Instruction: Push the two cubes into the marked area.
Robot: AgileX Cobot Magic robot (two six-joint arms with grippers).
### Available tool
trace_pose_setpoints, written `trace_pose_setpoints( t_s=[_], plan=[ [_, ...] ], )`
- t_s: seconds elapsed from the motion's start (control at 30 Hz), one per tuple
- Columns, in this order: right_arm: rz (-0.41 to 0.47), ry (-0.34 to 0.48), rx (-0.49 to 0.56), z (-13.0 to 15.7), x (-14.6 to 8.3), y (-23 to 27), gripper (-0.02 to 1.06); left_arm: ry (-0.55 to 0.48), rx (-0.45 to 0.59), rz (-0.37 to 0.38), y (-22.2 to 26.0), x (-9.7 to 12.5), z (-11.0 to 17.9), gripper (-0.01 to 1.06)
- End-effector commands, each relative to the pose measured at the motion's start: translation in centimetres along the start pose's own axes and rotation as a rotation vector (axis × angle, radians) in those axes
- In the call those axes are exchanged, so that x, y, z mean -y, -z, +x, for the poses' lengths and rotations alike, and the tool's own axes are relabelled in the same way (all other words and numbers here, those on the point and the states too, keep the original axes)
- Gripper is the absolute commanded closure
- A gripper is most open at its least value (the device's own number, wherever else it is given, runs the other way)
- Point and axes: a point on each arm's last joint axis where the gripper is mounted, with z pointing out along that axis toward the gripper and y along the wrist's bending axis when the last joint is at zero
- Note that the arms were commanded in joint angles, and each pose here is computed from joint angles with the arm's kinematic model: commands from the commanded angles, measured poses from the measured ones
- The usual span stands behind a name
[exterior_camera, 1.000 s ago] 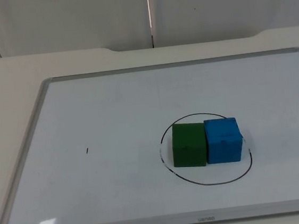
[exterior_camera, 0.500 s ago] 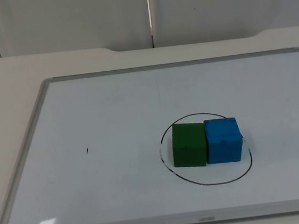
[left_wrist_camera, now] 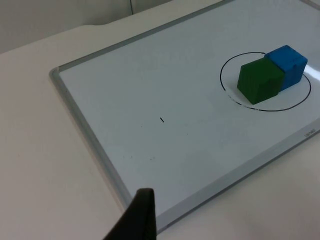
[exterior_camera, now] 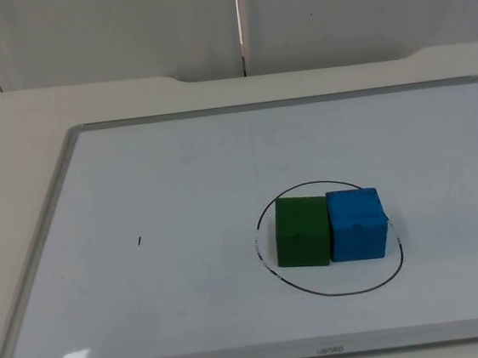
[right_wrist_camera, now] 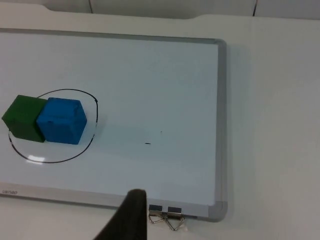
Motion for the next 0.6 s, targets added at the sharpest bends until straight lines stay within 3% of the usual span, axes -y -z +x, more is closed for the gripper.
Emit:
trace_pose_setpoints(
  t_s=[0.0,0.27,0.57],
  plan=[
    [0.009,-0.002,0.004,0.04,0.02,-0.01,0.03,0.008,0.002,-0.005,-0.04,-0.02,0.08,0.0],
    [0.009,-0.002,0.004,0.04,0.02,-0.01,0.03,0.012,0.002,-0.012,-0.04,-0.02,0.08,0.0],
    [0.009,-0.002,0.004,0.04,0.02,-0.01,0.03,0.085,-0.003,-0.149,-0.02,0.06,0.09,0.0]
  ],
)
